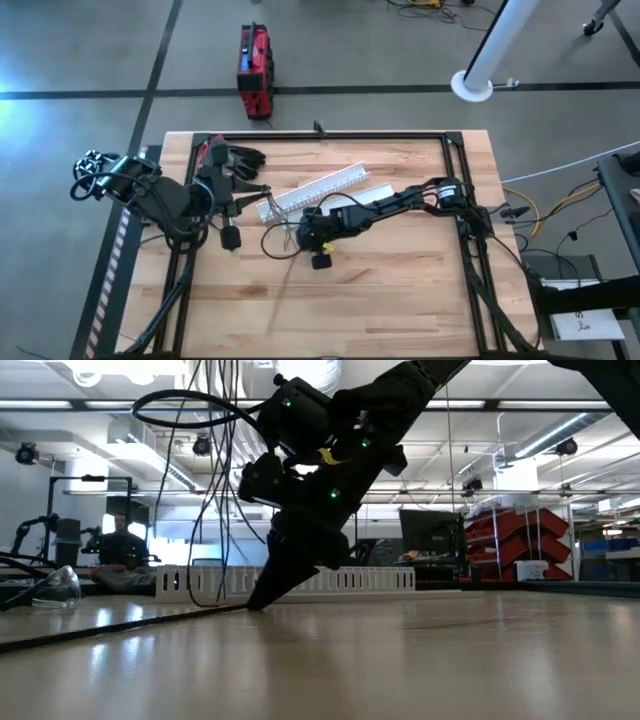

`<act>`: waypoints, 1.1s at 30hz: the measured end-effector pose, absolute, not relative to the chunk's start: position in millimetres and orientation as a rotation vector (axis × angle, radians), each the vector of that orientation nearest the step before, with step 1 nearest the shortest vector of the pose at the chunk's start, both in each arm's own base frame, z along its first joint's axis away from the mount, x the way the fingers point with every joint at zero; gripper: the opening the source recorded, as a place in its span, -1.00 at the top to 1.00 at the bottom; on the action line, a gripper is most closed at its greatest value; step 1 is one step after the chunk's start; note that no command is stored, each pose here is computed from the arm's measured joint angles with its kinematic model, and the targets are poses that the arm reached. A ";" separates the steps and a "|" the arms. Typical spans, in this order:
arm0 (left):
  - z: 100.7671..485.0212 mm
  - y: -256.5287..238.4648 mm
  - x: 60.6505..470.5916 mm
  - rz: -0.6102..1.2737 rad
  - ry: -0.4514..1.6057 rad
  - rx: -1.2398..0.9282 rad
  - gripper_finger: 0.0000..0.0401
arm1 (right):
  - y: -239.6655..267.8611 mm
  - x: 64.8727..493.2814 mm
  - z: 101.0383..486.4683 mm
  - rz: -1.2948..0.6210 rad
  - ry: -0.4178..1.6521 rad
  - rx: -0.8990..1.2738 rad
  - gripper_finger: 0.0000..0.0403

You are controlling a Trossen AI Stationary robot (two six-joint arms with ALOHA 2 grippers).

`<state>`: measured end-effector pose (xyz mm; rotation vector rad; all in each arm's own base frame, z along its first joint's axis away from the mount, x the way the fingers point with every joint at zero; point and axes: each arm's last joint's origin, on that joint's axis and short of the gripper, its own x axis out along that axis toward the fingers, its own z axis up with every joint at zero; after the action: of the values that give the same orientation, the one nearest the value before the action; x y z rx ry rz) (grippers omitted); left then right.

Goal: Ziptie cables
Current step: Put the bundled colored cable into the zip tie

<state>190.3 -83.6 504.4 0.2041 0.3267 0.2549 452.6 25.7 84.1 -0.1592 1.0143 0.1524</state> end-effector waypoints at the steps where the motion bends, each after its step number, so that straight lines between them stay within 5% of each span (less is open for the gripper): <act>1: 504.6 -83.4 189.9 0.256 0.325 0.196 0.98 | 25.8 452.5 85.7 0.148 1.012 -0.162 0.95; 18: 509.1 -82.9 190.1 0.293 0.269 0.082 0.98 | 133.7 376.0 200.6 -0.002 1.072 -0.527 1.00; 33: 531.7 -101.8 219.7 0.153 0.004 -0.100 0.99 | 173.4 257.5 223.7 -0.517 1.325 -0.819 1.00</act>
<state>219.7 -101.8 531.7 -0.0999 0.0036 0.1529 257.5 173.4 223.7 -0.8187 1.3247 -0.5170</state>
